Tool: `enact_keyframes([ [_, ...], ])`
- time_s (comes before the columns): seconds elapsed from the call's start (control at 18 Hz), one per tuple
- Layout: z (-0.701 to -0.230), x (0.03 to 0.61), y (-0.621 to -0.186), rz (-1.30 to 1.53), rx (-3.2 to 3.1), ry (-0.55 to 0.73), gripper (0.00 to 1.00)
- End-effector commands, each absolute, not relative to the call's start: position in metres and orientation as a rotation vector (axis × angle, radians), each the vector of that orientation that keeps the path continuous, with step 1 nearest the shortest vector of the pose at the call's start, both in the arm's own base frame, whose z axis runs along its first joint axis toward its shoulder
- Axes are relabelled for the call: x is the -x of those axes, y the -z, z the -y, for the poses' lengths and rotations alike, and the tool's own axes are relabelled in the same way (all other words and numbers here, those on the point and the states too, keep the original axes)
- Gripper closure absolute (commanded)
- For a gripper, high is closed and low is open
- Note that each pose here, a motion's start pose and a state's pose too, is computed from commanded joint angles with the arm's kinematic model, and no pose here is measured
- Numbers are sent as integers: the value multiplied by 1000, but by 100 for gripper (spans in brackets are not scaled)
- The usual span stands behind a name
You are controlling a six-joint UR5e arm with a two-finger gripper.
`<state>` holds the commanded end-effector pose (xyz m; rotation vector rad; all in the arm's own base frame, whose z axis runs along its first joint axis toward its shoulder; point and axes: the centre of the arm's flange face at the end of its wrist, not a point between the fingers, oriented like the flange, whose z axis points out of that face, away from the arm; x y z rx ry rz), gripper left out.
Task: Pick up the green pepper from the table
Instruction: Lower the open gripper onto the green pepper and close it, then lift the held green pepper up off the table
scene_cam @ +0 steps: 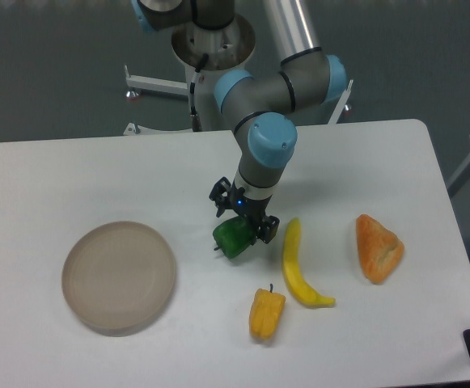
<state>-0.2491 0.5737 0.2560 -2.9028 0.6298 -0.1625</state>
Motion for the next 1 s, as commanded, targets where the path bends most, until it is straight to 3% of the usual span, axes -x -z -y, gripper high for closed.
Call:
enact_keyframes([
  [0.06,-574,251,-257,-634,2900,158,63],
  [0.11,-575,251,-258,-634,2899,156,73],
  [0.17,-575,253,-260,-632,2896,151,76],
  [0.5,-581,269,-294,-619,2870,71,79],
  [0.83,-569,355,-385,-643,2818,-68,78],
  [1.0,-565,402,-396,-683,2805,-123,78],
])
